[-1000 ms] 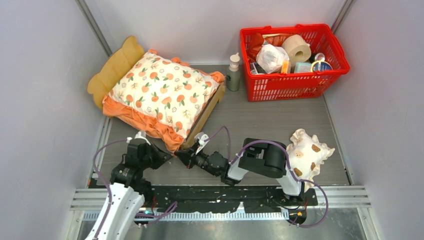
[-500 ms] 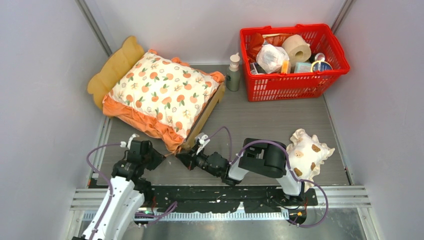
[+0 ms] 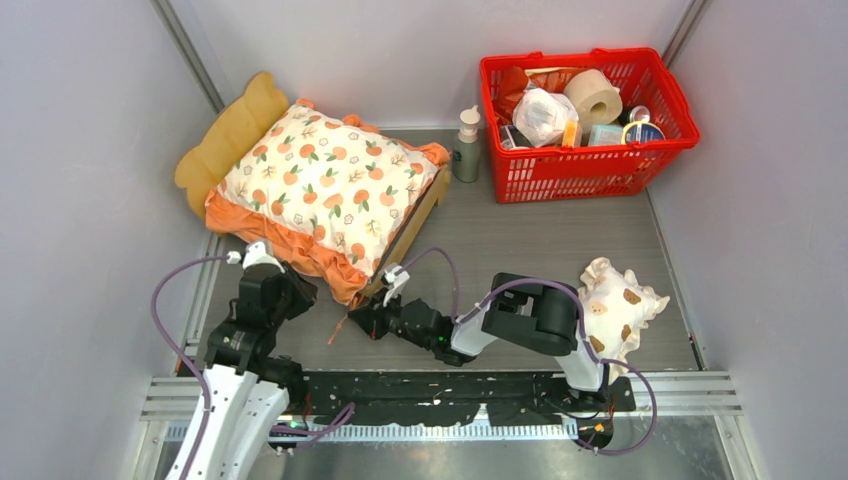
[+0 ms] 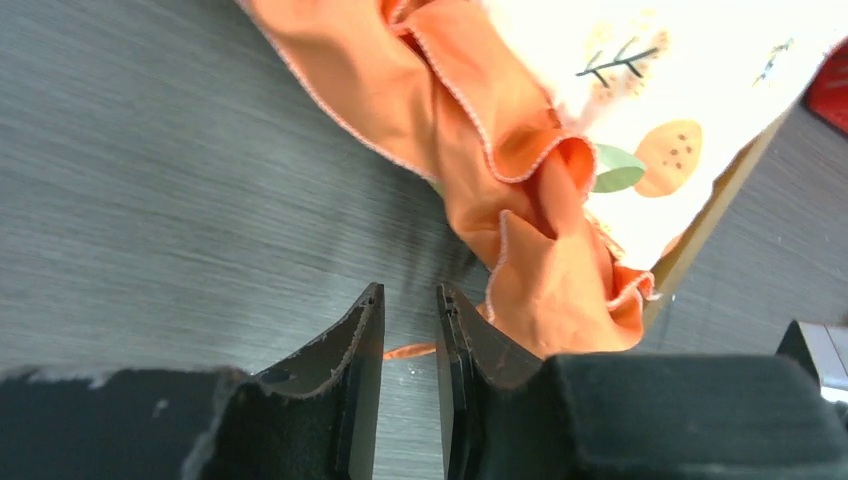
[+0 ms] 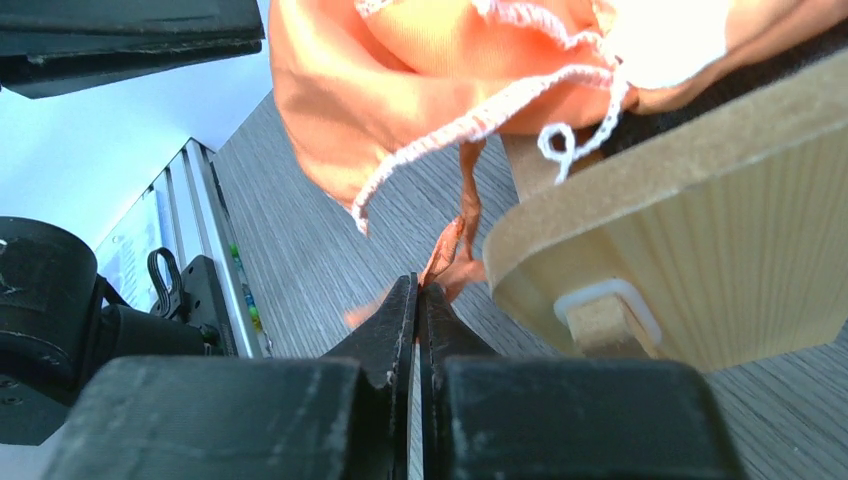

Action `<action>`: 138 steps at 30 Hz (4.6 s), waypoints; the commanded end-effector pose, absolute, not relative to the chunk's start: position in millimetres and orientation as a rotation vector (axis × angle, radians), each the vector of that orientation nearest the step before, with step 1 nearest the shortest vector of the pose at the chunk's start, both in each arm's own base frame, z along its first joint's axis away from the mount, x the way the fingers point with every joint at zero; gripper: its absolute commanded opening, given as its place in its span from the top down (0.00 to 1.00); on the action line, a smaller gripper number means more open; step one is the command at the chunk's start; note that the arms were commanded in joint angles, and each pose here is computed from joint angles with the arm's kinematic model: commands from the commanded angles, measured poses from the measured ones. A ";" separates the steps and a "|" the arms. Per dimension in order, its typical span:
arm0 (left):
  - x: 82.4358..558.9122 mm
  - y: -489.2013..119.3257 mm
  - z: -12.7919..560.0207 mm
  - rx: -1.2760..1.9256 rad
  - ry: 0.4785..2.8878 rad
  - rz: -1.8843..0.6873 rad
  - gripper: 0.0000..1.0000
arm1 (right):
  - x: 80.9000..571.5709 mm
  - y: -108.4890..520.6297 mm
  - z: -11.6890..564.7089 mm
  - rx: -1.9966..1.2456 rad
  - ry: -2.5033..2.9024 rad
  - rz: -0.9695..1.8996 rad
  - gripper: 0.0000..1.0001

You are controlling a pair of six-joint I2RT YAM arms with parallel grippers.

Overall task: Set up the pet bed
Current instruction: Tie the ropes to the bed frame.

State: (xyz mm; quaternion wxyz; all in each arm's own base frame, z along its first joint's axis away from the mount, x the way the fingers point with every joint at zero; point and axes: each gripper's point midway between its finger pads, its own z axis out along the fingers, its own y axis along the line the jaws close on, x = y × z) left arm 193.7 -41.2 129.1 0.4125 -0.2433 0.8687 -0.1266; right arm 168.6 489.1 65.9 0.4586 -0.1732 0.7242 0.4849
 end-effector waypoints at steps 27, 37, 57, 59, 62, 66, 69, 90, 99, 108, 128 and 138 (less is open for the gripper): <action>184.3 -128.1 120.8 -0.200 2.270 -0.865 0.70 | 173.9 488.9 118.6 -0.523 1.684 1.251 0.95; 180.1 -98.2 97.5 -0.453 2.318 -0.675 0.68 | 173.7 487.9 116.2 -0.507 1.685 1.263 0.95; 249.1 -109.2 173.4 -0.532 1.980 -0.817 0.80 | 172.9 490.3 125.9 -0.497 1.662 1.287 0.95; 252.9 -116.0 189.5 -0.489 1.919 -0.876 0.78 | 173.5 490.8 127.1 -0.495 1.657 1.289 0.95; 252.4 -125.7 185.4 -0.447 1.927 -0.933 0.75 | 174.3 491.1 128.3 -0.494 1.655 1.286 0.95; 243.6 -139.8 173.2 -0.354 1.993 -0.997 0.73 | 174.3 490.8 128.9 -0.495 1.655 1.283 0.95; 235.4 -147.4 166.7 -0.271 2.020 -1.033 0.73 | 174.5 490.0 128.8 -0.497 1.657 1.277 0.95; 198.1 -134.7 128.0 -0.088 2.269 -0.870 0.63 | 176.6 490.5 129.3 -0.490 1.672 1.265 0.95; 199.6 -136.2 119.1 -0.094 2.272 -0.881 0.62 | 174.2 491.8 132.0 -0.500 1.656 1.284 0.95; 196.0 -136.9 109.7 -0.114 2.324 -0.888 0.68 | 173.0 492.7 134.7 -0.513 1.650 1.287 0.95; 201.7 -131.7 108.8 -0.372 2.307 -0.894 1.00 | 177.3 483.9 123.4 -0.448 1.675 1.272 0.71; 204.7 -124.9 108.3 -0.464 2.277 -0.864 1.00 | 178.8 471.8 122.4 -0.383 1.656 1.261 0.69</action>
